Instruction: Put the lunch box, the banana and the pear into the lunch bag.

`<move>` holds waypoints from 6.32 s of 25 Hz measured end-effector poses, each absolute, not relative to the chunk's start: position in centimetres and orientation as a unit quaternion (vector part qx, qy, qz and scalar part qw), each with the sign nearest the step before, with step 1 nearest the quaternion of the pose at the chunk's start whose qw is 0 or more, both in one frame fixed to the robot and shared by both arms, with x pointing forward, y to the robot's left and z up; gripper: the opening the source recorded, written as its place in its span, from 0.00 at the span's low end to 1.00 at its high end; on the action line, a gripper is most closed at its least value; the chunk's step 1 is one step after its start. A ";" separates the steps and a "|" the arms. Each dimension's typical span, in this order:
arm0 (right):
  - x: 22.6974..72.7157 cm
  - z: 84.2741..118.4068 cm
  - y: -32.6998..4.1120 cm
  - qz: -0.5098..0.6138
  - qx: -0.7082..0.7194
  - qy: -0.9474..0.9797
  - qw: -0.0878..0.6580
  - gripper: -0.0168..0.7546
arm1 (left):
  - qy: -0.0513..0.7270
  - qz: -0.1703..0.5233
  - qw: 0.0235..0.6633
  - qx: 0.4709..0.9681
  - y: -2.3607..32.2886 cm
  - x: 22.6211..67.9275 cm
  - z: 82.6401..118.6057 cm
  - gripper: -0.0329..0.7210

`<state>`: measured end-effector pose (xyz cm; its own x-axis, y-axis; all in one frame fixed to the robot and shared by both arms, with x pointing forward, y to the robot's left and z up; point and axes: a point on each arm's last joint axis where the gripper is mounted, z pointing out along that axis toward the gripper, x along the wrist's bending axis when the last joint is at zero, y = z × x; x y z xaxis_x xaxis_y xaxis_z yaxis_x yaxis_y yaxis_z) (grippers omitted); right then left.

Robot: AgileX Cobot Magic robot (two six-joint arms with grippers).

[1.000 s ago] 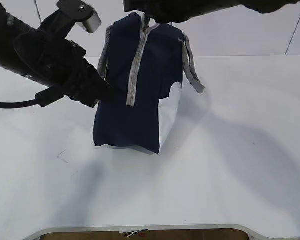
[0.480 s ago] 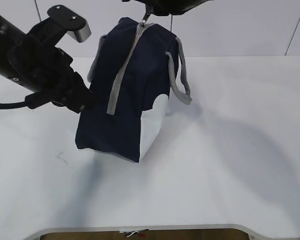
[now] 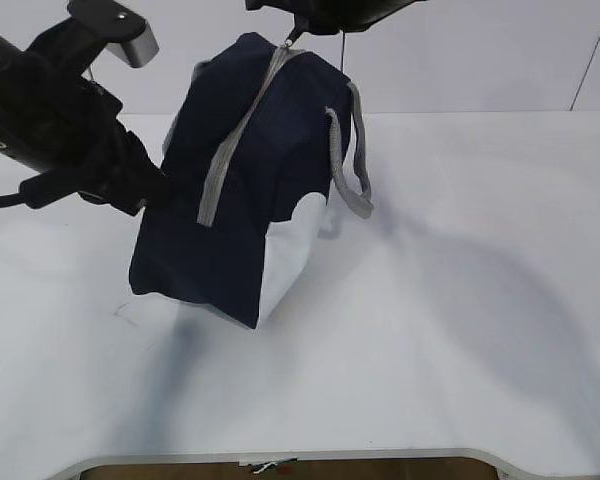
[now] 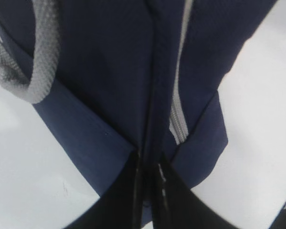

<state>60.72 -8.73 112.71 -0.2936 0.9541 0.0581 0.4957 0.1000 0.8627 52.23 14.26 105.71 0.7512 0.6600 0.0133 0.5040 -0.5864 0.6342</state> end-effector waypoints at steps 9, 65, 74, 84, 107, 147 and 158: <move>64.1 112.6 -9.1 0.419 0.540 0.670 0.290 0.04 | 0.327 0.123 0.315 0.882 14.4 51.7 106.4 0.04; 69.3 109.1 -9.8 0.435 0.570 0.664 0.214 0.04 | 0.329 0.138 0.325 0.876 14.9 50.7 105.5 0.04; 71.0 108.4 -9.1 0.443 0.567 0.659 0.218 0.04 | 0.336 0.147 0.327 0.871 15.7 49.6 104.7 0.04; 71.3 107.2 -8.7 0.436 0.581 0.659 0.195 0.04 | 0.339 0.144 0.331 0.869 15.8 49.3 104.9 0.04; 70.3 107.0 -7.7 0.447 0.582 0.673 0.097 0.04 | 0.477 0.036 0.399 0.783 17.5 49.7 110.4 0.56; 70.2 107.2 -7.3 0.463 0.571 0.673 0.081 0.04 | 0.366 0.004 0.300 0.881 14.7 62.2 110.4 0.04; 70.8 107.4 -8.0 0.471 0.565 0.669 0.106 0.04 | 0.342 0.014 0.295 0.892 14.9 62.2 110.4 0.04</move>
